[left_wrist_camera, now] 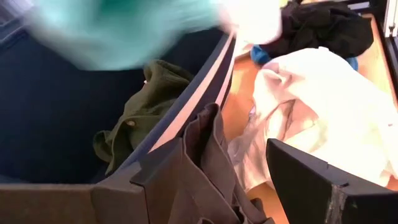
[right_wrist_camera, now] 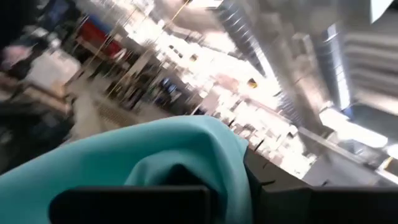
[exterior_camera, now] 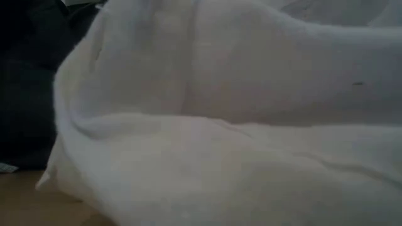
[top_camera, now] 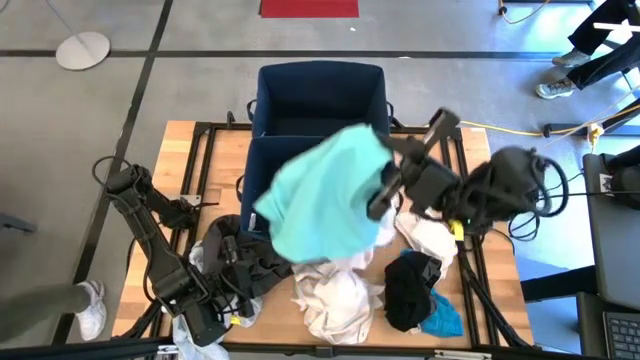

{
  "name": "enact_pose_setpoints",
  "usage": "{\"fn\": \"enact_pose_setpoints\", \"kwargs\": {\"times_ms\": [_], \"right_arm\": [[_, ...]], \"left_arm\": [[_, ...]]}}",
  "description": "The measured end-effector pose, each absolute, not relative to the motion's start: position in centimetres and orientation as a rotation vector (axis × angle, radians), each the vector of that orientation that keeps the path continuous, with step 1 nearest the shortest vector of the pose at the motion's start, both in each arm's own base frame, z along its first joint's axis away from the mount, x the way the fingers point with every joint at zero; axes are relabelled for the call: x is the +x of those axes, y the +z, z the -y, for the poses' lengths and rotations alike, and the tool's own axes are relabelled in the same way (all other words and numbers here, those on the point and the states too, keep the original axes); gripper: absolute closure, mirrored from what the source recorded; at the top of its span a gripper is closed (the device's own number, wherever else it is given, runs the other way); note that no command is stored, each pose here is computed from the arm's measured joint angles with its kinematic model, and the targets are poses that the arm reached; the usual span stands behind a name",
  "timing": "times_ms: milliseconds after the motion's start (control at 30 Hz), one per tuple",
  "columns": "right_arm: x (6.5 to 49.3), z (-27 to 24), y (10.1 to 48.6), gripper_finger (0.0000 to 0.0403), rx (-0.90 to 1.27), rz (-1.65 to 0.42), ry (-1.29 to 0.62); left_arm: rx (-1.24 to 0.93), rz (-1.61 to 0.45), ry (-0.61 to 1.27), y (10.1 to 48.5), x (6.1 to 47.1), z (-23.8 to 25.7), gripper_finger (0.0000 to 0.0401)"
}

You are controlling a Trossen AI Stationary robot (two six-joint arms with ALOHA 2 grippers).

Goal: Sort clothes
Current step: Put the light blue short pants into the bottom blue laundry bin

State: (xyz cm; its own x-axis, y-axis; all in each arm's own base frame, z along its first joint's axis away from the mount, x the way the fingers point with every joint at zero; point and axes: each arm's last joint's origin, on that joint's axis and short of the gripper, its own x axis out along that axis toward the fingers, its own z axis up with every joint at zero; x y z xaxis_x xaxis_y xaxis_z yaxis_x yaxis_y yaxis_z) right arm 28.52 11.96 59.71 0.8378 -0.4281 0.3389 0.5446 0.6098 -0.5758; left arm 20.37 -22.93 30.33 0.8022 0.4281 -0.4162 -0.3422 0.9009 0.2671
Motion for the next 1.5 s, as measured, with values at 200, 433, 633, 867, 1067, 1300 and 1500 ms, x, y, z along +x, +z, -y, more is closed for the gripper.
{"fn": "enact_pose_setpoints", "kwargs": {"times_ms": [200, 433, 633, 867, 1067, 1300, 1500], "right_arm": [[29.4, -9.0, 60.4, 0.0375, -0.738, 0.272, -0.597], [31.2, -6.2, 58.1, 0.0375, -0.608, 0.071, -0.599], [32.6, -3.8, 53.6, 0.0375, -0.515, -0.249, -0.541], [34.4, -1.6, 47.4, 0.0375, -0.424, -0.559, -0.472], [36.1, -0.8, 41.4, 0.0375, -0.443, -0.760, -0.444], [37.3, -1.2, 34.7, 0.0375, -0.400, -0.874, -0.351], [37.7, -1.4, 31.1, 0.0375, -0.388, -0.896, -0.311]], "left_arm": [[0.176, -0.471, 0.428, 30.4, 20.4, 22.9, 0.0177], [0.176, -0.470, 0.428, 30.4, 20.4, 22.9, 0.0177], [0.176, -0.470, 0.428, 30.4, 20.4, 22.9, 0.0177], [0.169, -0.469, 0.430, 30.4, 20.4, 22.9, 0.0177], [0.164, -0.468, 0.431, 30.4, 20.4, 22.9, 0.0177], [0.164, -0.468, 0.431, 30.4, 20.4, 22.9, 0.0177], [0.164, -0.468, 0.430, 30.4, 20.4, 22.9, 0.0177]]}}
